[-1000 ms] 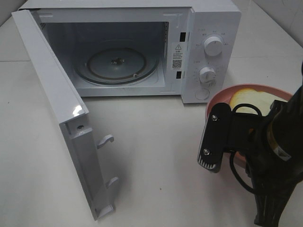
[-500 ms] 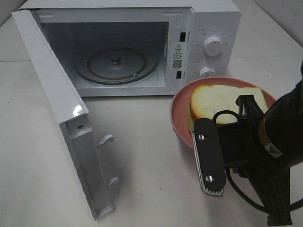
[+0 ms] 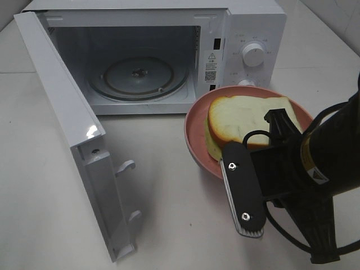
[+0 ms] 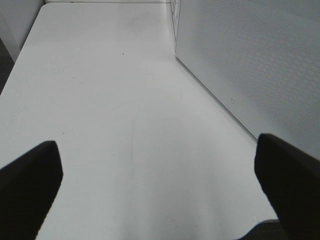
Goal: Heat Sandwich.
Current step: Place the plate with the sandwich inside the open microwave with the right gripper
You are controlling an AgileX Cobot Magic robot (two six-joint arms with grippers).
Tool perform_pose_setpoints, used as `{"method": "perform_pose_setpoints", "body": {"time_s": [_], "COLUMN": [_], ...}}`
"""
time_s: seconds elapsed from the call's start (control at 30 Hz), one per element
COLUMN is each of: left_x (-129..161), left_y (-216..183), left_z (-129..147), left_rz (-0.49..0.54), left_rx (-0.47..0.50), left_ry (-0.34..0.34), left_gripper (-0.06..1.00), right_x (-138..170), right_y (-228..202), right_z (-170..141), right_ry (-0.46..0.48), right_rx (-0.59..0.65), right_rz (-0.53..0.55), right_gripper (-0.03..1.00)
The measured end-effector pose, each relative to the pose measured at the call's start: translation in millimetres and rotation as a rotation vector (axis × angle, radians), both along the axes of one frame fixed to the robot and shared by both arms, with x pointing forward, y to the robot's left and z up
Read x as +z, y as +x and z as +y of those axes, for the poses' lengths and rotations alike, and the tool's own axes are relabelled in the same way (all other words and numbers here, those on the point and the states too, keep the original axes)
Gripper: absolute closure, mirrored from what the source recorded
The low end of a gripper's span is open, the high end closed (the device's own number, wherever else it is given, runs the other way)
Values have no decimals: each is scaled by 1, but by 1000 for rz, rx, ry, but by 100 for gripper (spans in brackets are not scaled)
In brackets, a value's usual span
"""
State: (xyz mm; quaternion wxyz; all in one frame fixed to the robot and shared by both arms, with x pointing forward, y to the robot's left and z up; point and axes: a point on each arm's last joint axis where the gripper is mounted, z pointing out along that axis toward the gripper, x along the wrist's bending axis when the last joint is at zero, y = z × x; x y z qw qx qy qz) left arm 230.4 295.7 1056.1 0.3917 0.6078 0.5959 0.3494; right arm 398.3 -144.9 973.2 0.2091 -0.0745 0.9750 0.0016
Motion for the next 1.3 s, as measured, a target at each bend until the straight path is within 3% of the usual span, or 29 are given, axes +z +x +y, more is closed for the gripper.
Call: {"method": "perform_pose_setpoints", "body": {"time_s": [0.6, 0.9, 1.3], "left_x": [0, 0, 0], "left_y": [0, 0, 0], "left_z": [0, 0, 0], "left_rz": [0, 0, 0], "left_rx": [0, 0, 0], "left_ry": [0, 0, 0], "left_gripper": [-5, -5, -5], "right_x": [-1, 0, -1], "right_y": [-3, 14, 22], "right_z": [7, -9, -18], "right_ry": [-78, -129, -113], "right_rx": [364, 429, 523], "right_rz": [9, -8, 19], "right_gripper": [94, 94, 94]}}
